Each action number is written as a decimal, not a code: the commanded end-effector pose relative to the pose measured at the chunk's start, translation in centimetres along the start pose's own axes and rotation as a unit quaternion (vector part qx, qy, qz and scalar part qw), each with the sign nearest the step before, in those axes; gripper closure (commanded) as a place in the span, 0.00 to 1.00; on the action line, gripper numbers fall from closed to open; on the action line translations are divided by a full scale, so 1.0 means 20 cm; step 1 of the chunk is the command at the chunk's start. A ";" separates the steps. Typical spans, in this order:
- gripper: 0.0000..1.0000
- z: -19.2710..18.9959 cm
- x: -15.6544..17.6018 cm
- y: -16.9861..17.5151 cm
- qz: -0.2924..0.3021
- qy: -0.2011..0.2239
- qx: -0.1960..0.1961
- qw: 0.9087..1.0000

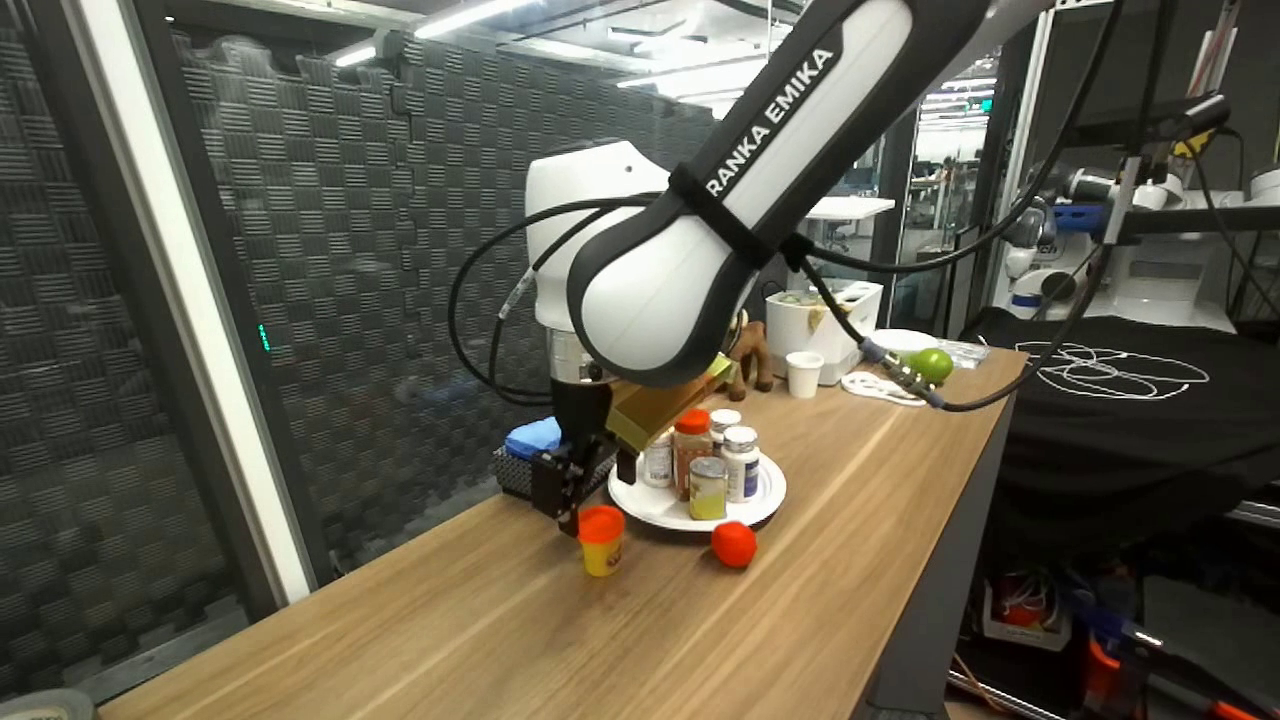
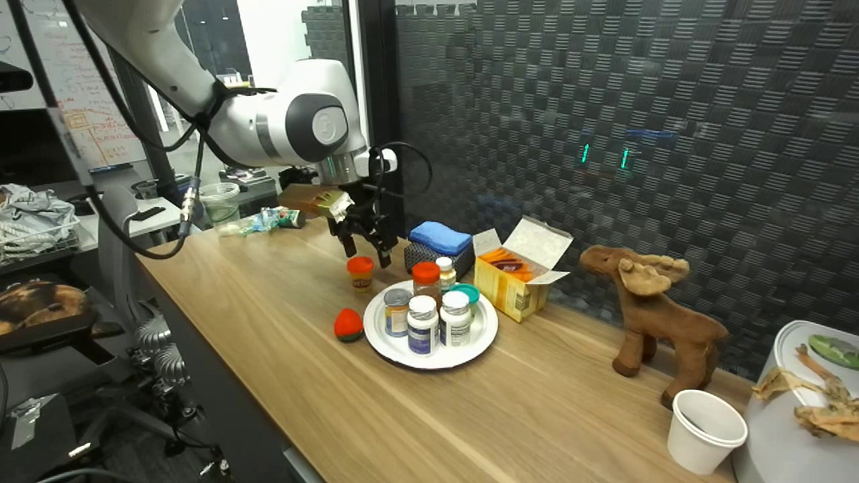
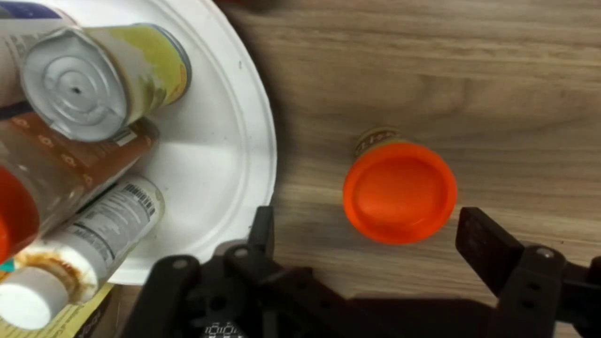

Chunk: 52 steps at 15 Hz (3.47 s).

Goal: Put the bottles and the red plushy on the table onto the plate

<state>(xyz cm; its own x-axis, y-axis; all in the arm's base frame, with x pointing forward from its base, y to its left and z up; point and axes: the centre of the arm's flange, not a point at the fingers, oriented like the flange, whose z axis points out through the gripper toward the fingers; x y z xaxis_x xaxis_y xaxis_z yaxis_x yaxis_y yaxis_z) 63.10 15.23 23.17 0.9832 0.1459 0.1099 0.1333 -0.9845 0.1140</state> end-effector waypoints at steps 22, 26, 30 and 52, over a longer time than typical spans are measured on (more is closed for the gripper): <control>0.42 -0.02 0.04 -0.07 0.031 -0.040 0.034 0.998; 0.71 -0.01 0.05 -0.07 0.031 -0.042 0.034 0.998; 0.71 -0.01 0.05 -0.06 0.031 -0.041 0.031 0.998; 0.71 -0.10 0.12 0.34 0.194 -0.057 -0.076 0.976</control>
<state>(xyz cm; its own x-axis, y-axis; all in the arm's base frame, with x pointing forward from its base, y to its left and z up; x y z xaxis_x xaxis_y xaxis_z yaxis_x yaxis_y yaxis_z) 65.40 8.41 25.62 0.9691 -0.2396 0.0588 -0.2466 -0.9454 0.2131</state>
